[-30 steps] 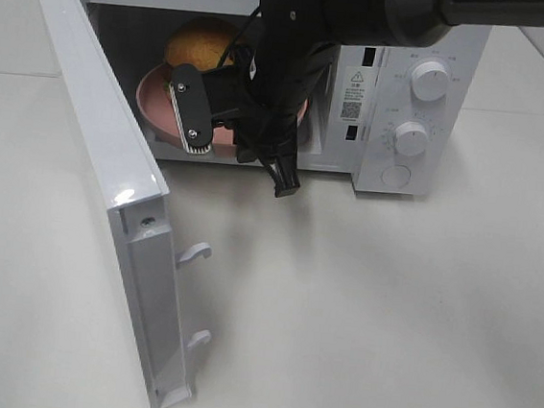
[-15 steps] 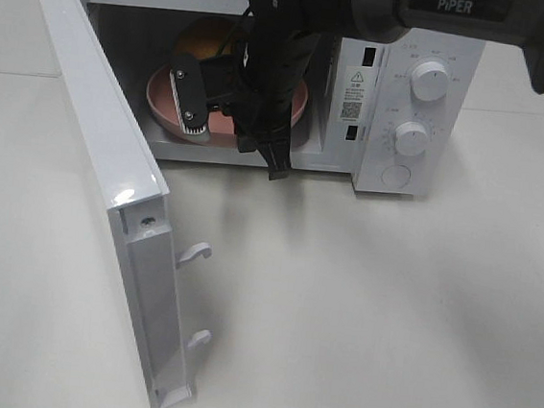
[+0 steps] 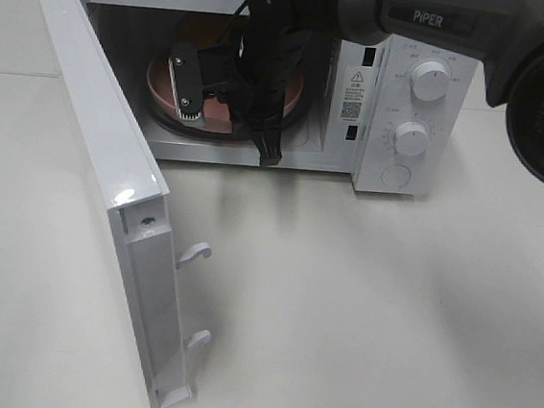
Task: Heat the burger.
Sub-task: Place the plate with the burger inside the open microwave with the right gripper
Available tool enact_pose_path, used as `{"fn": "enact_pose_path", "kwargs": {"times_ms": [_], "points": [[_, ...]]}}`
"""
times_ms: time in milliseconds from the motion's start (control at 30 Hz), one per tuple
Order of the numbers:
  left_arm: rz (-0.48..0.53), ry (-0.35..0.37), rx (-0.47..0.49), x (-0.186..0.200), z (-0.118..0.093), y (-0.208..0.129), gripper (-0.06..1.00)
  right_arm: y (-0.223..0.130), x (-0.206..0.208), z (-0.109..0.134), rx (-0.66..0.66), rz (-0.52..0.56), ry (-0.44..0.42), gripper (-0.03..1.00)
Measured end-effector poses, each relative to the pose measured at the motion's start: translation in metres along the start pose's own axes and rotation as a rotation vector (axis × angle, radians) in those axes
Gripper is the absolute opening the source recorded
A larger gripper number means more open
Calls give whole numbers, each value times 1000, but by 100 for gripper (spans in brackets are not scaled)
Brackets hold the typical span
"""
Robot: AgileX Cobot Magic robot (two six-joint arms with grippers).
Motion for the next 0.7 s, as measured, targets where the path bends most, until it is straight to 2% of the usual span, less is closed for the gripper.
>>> {"fn": "enact_pose_path", "kwargs": {"times_ms": [367, 700], "points": [[0, 0, 0, 0, 0, 0, 99, -1, -10, 4, 11, 5, 15, 4], [0, 0, 0, 0, 0, 0, 99, 4, -17, -3, 10, -12, -11, 4]]}}
Point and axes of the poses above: a point on each arm's last joint axis where the gripper is mounted, x pointing back along that axis away from the gripper, z along the wrist's bending axis when the last joint is at zero, y = z × x, the point moved 7 cm from there along -x, pointing out along that axis toward the gripper, and after that the axes turned 15 degrees about -x, right-handed, at the moved point
